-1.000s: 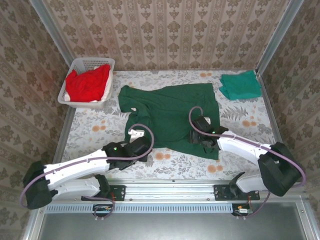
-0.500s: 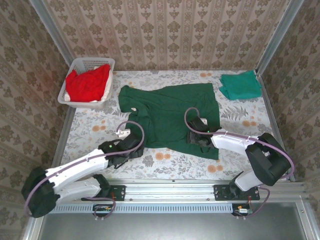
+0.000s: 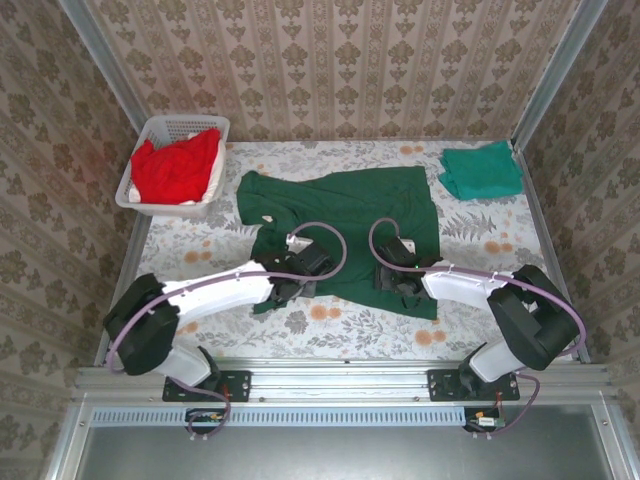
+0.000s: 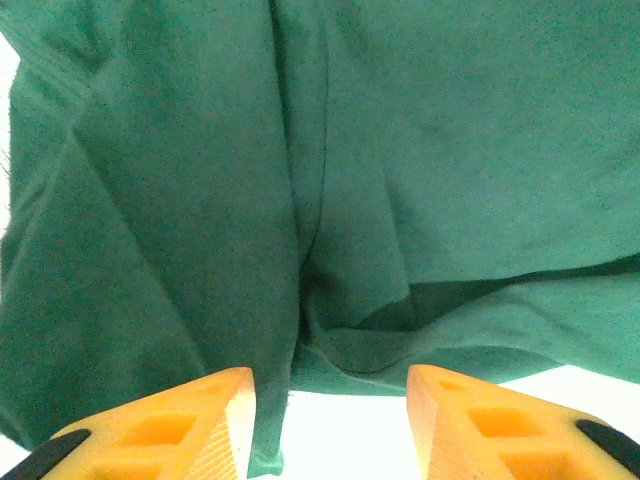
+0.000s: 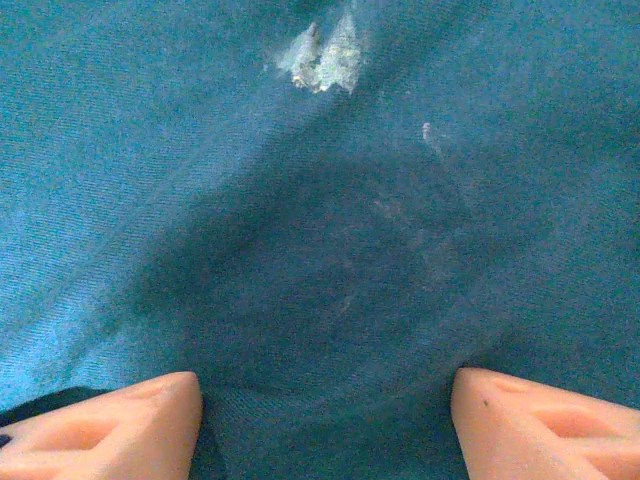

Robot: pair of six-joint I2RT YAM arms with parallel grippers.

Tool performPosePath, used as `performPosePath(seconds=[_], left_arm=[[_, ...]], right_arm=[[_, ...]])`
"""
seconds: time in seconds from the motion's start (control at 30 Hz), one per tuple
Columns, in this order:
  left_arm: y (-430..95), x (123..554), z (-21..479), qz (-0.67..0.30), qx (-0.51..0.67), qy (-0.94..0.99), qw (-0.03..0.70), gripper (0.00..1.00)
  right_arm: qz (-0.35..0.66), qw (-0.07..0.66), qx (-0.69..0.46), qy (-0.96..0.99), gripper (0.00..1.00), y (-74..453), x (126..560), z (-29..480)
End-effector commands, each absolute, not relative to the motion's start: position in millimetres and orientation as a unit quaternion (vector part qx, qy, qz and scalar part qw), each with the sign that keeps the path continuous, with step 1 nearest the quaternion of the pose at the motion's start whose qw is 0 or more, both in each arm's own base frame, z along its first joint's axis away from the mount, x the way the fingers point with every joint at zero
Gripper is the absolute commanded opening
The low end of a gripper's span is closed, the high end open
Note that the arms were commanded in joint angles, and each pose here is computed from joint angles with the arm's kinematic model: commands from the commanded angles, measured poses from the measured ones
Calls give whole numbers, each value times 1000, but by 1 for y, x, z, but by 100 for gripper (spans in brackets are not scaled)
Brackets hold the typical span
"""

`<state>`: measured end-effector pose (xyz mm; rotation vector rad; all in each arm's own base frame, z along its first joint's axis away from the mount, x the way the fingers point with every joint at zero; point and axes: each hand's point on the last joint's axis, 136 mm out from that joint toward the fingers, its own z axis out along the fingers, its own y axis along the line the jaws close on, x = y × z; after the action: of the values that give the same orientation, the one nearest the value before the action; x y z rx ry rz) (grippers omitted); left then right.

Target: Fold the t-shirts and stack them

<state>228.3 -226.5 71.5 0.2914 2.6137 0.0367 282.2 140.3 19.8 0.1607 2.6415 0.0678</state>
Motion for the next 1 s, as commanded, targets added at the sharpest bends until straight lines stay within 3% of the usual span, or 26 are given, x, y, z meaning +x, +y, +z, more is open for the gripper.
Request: performPosePath(seconds=[0.0,0.17,0.3,0.4,0.5,0.93,0.97], left_arm=[[-216,224,42,36,105,968,223,45],[-206,219,14,54,87,974,204,39],[-208,216,17,52,90,974,201,16],[-211,218,33,44,96,969,223,11],[-200,219,38,47,87,970,224,0],[-161,194,98,-36,52,955,288,0],[-161,194,97,-47,48,955,290,11]], right_arm=[[3,241,77,967,69,127,277,14],[-2,242,92,966,69,115,275,15],[-9,237,98,966,69,108,272,13],[-6,238,99,966,69,107,271,12],[-4,236,106,966,69,105,271,11],[0,232,132,964,65,98,265,20],[-2,231,133,964,65,98,265,20]])
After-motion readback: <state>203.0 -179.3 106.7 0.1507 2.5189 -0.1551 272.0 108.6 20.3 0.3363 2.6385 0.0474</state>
